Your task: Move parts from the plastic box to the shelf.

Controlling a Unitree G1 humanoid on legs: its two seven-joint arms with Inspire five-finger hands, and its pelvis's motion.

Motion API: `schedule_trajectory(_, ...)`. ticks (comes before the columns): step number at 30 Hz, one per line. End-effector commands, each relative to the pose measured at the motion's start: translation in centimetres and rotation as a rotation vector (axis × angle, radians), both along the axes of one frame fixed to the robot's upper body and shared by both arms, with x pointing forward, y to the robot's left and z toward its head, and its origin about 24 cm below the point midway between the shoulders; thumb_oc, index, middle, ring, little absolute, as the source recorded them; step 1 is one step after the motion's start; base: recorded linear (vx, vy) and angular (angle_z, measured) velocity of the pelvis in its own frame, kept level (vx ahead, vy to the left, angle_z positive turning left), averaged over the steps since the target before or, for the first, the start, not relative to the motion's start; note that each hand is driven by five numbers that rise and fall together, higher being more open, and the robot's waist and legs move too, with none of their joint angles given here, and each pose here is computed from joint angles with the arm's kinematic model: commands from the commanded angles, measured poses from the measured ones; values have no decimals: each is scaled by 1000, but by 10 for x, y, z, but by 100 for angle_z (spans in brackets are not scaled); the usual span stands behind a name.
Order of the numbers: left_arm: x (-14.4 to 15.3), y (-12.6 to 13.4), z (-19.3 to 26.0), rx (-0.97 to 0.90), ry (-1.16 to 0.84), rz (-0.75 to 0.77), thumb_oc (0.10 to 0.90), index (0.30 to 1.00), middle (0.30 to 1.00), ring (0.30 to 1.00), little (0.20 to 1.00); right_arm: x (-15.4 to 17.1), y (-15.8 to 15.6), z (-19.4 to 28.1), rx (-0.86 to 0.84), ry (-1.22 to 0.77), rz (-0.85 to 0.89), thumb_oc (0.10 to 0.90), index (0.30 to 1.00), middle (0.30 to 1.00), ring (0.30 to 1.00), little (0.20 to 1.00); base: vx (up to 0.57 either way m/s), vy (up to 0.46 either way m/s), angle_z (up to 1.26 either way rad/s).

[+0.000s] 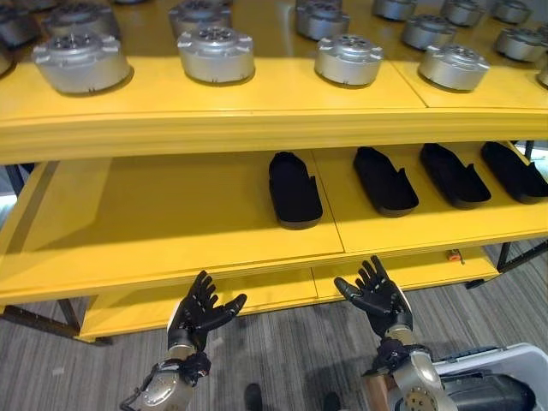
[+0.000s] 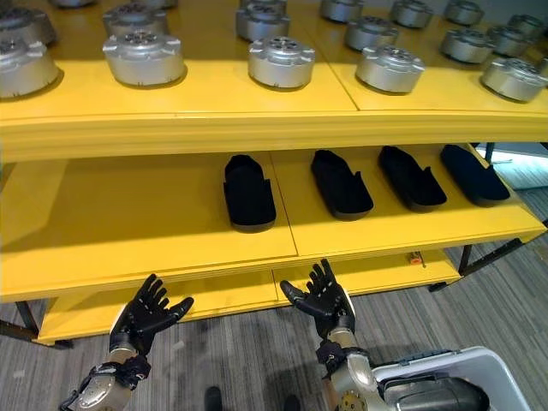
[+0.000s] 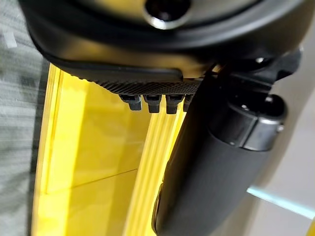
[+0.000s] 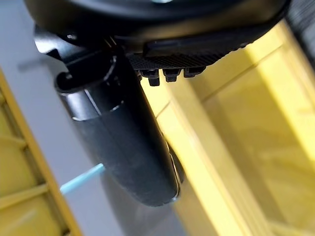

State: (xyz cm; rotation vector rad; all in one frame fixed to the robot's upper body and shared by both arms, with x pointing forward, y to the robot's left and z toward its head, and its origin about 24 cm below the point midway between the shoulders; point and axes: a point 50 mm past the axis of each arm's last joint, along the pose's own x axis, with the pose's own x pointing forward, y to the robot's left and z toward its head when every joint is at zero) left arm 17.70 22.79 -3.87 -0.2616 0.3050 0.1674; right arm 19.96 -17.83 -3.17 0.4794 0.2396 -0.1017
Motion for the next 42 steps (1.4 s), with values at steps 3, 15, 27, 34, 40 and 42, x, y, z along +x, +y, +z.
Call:
schedule_trajectory(3, 24, 2, 39, 107, -232, -64, 900, 1000, 1000, 1000, 1000, 8, -15, 30, -75, -190, -91, 900, 1000, 1000, 1000, 1000, -51, 163, -20)
schedule_trajectory(15, 21, 5, 35, 14, -222, 25, 900, 1000, 1000, 1000, 1000, 21, 2, 46, -43, -271, -37, 900, 1000, 1000, 1000, 1000, -55, 111, -90)
schedule_trajectory(27, 3, 3, 20, -64, -174, 82, 900, 1000, 1000, 1000, 1000, 14, -10, 47, -100, -265, -53, 900, 1000, 1000, 1000, 1000, 62, -158, -39)
schedule_trajectory(34, 2, -4, 17, -79, -164, 57, 900, 1000, 1000, 1000, 1000, 11, -21, 52, -149, -284, -72, 900, 1000, 1000, 1000, 1000, 24, -116, -4)
schedule_trajectory(40, 8, -9, 22, -83, -189, 37, 900, 1000, 1000, 1000, 1000, 10, -31, 64, -215, -334, -103, 900, 1000, 1000, 1000, 1000, 12, -194, -2)
schedule_trajectory(42, 9, -9, 23, -86, -197, 37, 900, 1000, 1000, 1000, 1000, 10, -31, 66, -221, -348, -109, 900, 1000, 1000, 1000, 1000, 33, -214, -13)
